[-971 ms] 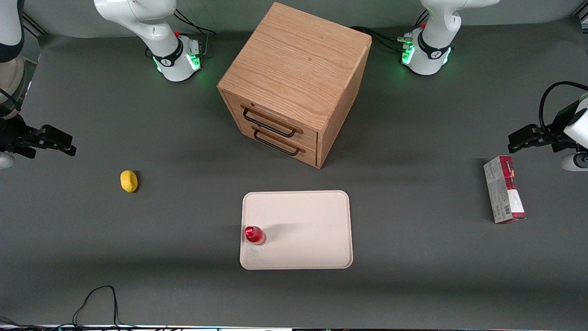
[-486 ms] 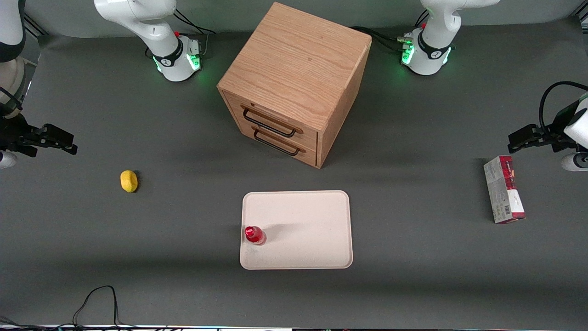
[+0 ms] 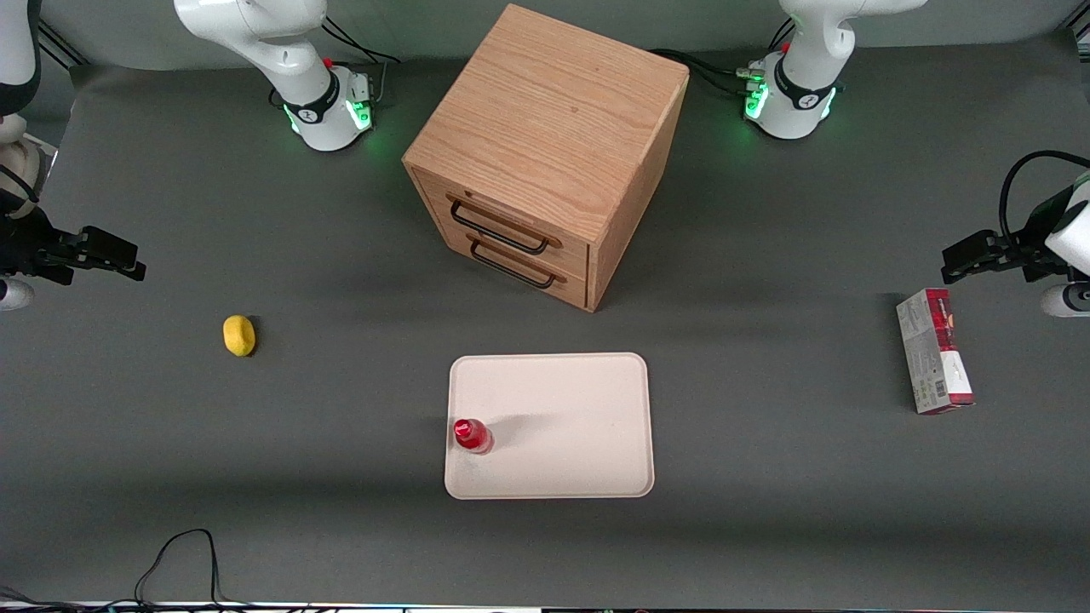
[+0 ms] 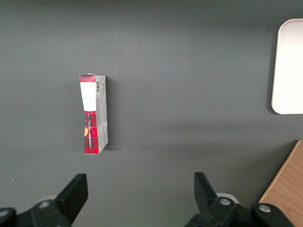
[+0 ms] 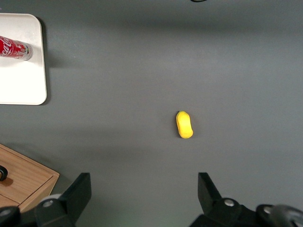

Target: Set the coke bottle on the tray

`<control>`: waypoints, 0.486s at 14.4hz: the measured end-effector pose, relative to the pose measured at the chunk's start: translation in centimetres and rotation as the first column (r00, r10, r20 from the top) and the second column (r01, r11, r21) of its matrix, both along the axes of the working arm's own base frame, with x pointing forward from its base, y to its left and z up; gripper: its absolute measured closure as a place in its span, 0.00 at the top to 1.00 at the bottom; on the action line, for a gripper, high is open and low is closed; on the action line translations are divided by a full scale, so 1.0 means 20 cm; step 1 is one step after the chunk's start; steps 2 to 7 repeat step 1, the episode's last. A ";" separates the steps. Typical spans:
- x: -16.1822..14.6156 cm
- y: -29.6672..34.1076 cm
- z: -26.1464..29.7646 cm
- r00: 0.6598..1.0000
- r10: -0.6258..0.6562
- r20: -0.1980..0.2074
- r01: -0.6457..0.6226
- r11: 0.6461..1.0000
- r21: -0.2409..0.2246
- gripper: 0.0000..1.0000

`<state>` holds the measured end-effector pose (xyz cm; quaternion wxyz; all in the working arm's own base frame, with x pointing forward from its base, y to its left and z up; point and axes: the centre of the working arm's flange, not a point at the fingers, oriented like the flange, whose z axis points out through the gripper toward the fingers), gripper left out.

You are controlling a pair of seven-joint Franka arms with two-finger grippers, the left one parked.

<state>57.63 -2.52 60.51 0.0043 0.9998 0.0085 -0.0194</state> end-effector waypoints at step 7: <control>0.00 0.00 0.00 1.000 0.000 -0.002 0.000 1.000 0.000 1.00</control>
